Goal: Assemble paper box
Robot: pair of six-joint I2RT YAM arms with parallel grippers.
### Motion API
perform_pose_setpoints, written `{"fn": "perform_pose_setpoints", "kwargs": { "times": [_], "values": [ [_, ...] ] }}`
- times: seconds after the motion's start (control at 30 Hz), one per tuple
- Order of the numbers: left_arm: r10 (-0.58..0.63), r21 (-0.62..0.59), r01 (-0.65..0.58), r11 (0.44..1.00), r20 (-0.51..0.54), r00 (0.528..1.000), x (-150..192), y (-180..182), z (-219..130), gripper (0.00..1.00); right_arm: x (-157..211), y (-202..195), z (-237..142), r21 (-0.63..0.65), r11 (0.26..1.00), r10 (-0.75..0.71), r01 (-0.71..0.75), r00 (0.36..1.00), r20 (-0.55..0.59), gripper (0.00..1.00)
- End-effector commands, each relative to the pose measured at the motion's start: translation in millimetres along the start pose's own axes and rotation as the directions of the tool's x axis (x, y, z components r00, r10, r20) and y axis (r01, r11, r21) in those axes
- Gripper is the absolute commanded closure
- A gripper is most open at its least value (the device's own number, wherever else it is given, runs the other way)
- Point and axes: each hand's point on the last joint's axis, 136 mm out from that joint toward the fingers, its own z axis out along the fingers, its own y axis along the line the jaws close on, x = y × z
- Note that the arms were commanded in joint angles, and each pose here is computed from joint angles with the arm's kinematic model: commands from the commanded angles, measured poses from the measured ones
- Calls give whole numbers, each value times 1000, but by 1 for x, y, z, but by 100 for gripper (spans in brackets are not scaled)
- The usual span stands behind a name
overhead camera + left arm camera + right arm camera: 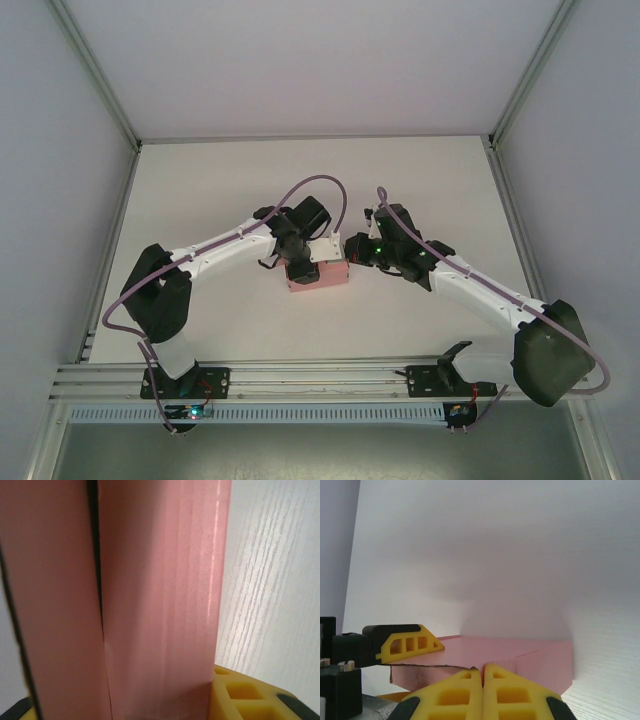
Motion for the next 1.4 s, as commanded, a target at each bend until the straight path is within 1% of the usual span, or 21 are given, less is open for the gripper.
{"fn": "perform_pose_setpoints", "kwargs": {
  "times": [0.0, 0.07, 0.13, 0.23, 0.3, 0.43, 0.5, 0.57, 0.6, 0.67, 0.73, 0.8, 0.87, 0.93, 1.0, 1.07, 1.13, 1.2, 1.3, 1.33, 1.37],
  "values": [
    [59, 38, -62, 997, 76, 995, -21, -4, 18, 60, 16, 17, -4, -101, 994, -52, 43, 995, -85, 100],
    [62, 39, -65, 997, 76, 995, -20, -4, 17, 60, 23, 13, -3, -124, 988, -105, 94, 990, -91, 100],
    [67, 48, -71, 996, 79, 995, -20, -6, 16, 60, 33, 4, -2, -120, 981, -163, 151, 981, -104, 100],
    [69, 49, -73, 996, 79, 994, -20, -6, 17, 60, 44, -9, 0, -91, 966, -251, 243, 963, -95, 100],
    [70, 47, -74, 996, 79, 994, -21, -6, 19, 60, 50, -17, 1, -67, 949, -314, 309, 947, -72, 100],
    [63, 56, -67, 996, 71, 996, -21, -6, 20, 60, 57, -16, 1, -103, 928, -362, 359, 932, -10, 100],
    [65, 59, -69, 996, 69, 995, -21, -6, 20, 60, 63, -12, -1, -101, 888, -449, 448, 893, 10, 99],
    [66, 55, -69, 996, 69, 995, -21, -5, 19, 60, 65, -17, -4, -26, 838, -545, 546, 838, 26, 97],
    [64, 52, -68, 996, 71, 995, -22, -5, 18, 60, 66, -20, -6, 3, 826, -564, 564, 825, 24, 96],
    [64, 54, -68, 996, 72, 995, -22, -5, 17, 60, 60, -25, -10, 51, 838, -545, 543, 837, 45, 91],
    [65, 59, -70, 996, 76, 995, -23, -6, 17, 60, 56, -23, -14, 56, 847, -531, 528, 845, 69, 79],
    [66, 60, -71, 996, 81, 995, -24, -6, 16, 60, 54, -20, -16, 52, 854, -521, 518, 849, 91, 79],
    [65, 63, -71, 996, 82, 994, -25, -6, 16, 60, 51, -18, -18, 55, 861, -508, 505, 855, 105, 83],
    [69, 67, -75, 995, 84, 994, -26, -7, 15, 60, 49, -15, -18, 56, 861, -509, 506, 854, 108, 83],
    [71, 72, -77, 994, 83, 994, -25, -8, 15, 60, 42, -16, -19, 87, 864, -503, 496, 856, 117, 78],
    [70, 72, -76, 995, 79, 994, -24, -8, 15, 60, 37, -16, -22, 116, 862, -505, 493, 855, 116, 76],
    [75, 75, -80, 994, 73, 995, -23, -9, 15, 60, 30, -14, -27, 142, 865, -498, 481, 859, 120, 64],
    [75, 76, -80, 994, 68, 995, -21, -9, 15, 60, 23, -9, -34, 156, 871, -486, 466, 864, 129, 57],
    [79, 75, -84, 994, 68, 995, -22, -9, 15, 60, 22, 6, -44, 115, 868, -495, 483, 859, 131, 42],
    [81, 78, -86, 993, 68, 994, -21, -10, 15, 60, 21, 9, -47, 108, 868, -496, 485, 858, 133, 40],
    [83, 80, -88, 993, 68, 994, -21, -11, 15, 60, 20, 12, -49, 100, 868, -495, 486, 858, 135, 40]
  ]
}}
